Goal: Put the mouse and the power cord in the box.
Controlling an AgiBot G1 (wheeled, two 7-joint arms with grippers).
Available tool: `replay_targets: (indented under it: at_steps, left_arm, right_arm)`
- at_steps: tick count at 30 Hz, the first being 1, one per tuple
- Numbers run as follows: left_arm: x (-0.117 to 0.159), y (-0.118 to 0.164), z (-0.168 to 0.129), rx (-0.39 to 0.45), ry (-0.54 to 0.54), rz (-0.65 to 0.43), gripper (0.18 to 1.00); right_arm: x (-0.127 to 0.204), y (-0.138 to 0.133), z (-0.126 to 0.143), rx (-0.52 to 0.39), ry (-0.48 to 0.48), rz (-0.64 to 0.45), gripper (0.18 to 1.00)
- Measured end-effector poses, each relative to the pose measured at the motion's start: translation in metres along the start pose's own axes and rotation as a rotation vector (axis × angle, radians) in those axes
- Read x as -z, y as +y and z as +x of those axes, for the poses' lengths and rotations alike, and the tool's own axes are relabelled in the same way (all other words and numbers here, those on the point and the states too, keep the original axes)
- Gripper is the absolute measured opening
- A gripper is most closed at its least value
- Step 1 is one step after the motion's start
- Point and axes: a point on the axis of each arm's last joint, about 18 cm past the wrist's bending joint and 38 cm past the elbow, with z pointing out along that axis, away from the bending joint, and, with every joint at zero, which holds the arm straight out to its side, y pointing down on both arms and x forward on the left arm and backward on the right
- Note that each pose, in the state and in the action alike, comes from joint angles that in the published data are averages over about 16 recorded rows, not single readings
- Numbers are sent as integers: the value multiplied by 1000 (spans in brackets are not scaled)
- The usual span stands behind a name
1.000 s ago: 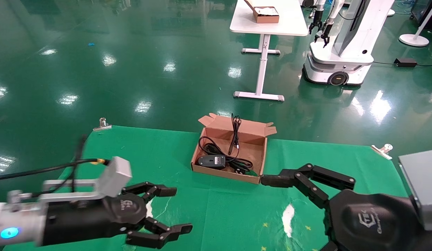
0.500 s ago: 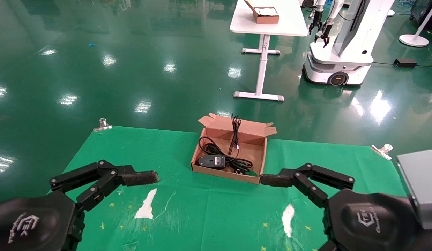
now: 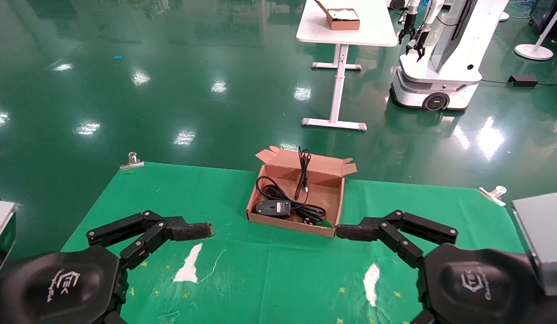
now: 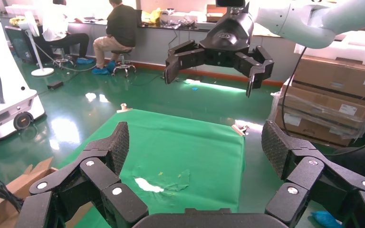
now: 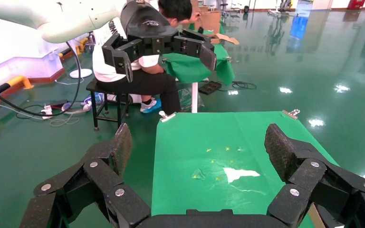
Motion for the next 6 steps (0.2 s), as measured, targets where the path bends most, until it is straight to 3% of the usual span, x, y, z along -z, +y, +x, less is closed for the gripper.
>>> replay_targets:
  at_steps: [6]
  left_arm:
    - [-1,2,-2,6,-4,-6,1000]
  right_arm:
    - [0,0,0,0,0,0,1001]
